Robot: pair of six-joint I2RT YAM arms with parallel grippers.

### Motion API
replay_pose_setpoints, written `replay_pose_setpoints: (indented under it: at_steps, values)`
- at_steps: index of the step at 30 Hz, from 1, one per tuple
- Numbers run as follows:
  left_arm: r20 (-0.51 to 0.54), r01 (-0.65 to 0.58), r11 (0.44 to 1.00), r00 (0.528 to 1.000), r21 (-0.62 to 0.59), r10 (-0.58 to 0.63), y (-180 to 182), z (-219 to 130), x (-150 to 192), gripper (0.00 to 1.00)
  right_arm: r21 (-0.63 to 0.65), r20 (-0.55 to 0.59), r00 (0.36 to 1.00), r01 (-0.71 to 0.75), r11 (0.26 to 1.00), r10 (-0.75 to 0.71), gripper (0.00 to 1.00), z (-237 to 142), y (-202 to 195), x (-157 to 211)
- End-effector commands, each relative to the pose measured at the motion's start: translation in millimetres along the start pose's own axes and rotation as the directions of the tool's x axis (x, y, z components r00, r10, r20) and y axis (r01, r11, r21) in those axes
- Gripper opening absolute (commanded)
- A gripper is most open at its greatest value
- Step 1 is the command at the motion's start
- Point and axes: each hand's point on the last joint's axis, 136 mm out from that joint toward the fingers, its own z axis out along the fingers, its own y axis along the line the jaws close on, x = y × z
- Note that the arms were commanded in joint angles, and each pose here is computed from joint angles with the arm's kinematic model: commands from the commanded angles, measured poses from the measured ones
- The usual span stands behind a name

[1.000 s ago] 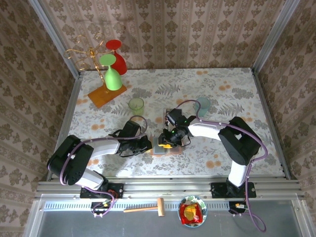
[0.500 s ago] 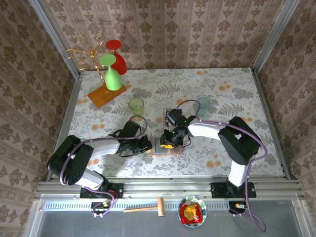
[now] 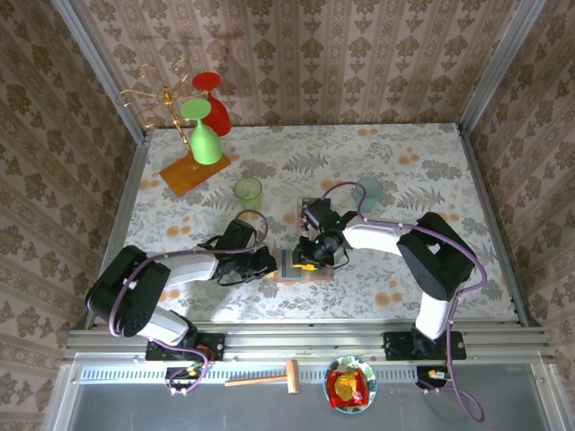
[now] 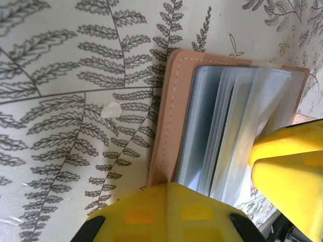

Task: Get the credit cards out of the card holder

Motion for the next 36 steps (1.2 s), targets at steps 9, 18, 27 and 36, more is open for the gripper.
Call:
replay_pose_setpoints:
  at_steps: [9,18,27,36]
  values:
    - [0.019,-0.022,1.000,1.000,0.022,0.022,-24.0,-19.0,-9.2,0.13,-0.101,0.014,1.000,-0.016,0.995,0.018,0.23,-4.1,-6.6,-1.8]
    - [0.032,-0.066,0.996,0.997,0.056,0.065,-58.2,-23.3,-16.1,0.27,-0.163,0.011,0.999,-0.033,0.986,0.036,0.20,-2.0,-9.2,-4.0]
    - [-0.003,-0.054,0.998,0.999,0.026,0.054,-51.9,-4.4,-14.0,0.30,-0.204,0.008,0.998,-0.052,0.978,0.055,0.19,-4.1,-12.4,-5.6]
    - [-0.026,-0.047,0.999,0.999,0.019,0.048,-48.6,7.4,-11.2,0.29,-0.215,0.003,0.998,-0.058,0.975,0.060,0.19,-2.4,-14.0,-4.5]
